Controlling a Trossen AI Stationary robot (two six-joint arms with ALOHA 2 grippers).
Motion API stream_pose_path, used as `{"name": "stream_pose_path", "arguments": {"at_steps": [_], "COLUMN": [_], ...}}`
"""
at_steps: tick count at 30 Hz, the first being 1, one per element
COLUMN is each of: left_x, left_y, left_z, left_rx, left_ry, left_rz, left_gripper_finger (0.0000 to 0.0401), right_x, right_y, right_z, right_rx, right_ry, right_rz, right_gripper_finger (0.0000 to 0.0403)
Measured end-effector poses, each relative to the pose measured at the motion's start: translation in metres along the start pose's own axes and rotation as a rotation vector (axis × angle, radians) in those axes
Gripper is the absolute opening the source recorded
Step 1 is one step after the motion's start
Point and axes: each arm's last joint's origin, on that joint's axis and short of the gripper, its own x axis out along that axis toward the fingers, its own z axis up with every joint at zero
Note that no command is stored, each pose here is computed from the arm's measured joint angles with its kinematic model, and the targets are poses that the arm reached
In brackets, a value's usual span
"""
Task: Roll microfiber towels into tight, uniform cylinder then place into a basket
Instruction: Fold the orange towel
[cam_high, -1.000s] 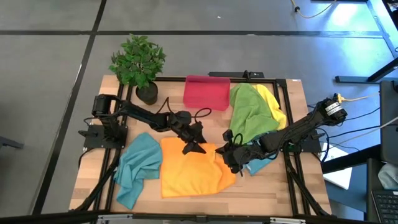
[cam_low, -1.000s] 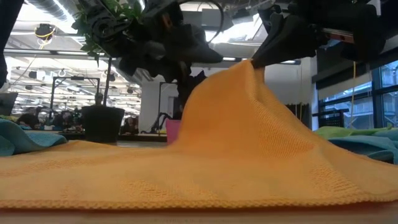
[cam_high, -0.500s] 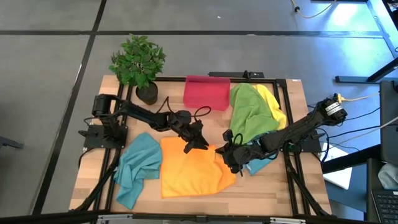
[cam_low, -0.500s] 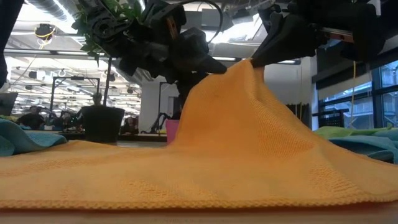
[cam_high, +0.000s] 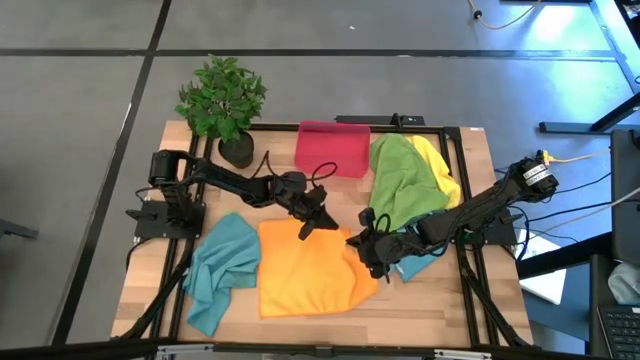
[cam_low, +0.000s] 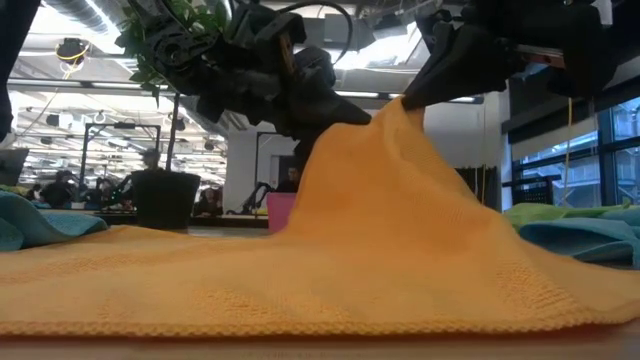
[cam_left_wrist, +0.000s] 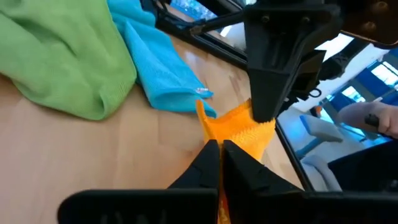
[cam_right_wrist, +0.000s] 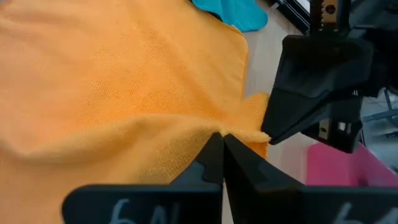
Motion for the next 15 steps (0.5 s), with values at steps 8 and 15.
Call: {"name": "stream_pose_path", "arguments": {"at_steps": [8,15], "left_x": [-0.005,-0.016], "left_y": [-0.005,-0.026], "left_z": [0.010,0.026], "left_rx": [0.109,0.231], "left_ry": [-0.066,-0.133], "left_rz": [0.029,0.003], "left_gripper_finger": [0.0000,0.0000], "right_x": [-0.016,-0.033], "right_y": [-0.012,-0.013], "right_z": [0.002,-0.013], "right_rx": [0.325,0.565], "right_ry": [0.082,0.211], "right_rz": [-0.059,0.033], "right_gripper_finger": [0.0097,0.0206]}}
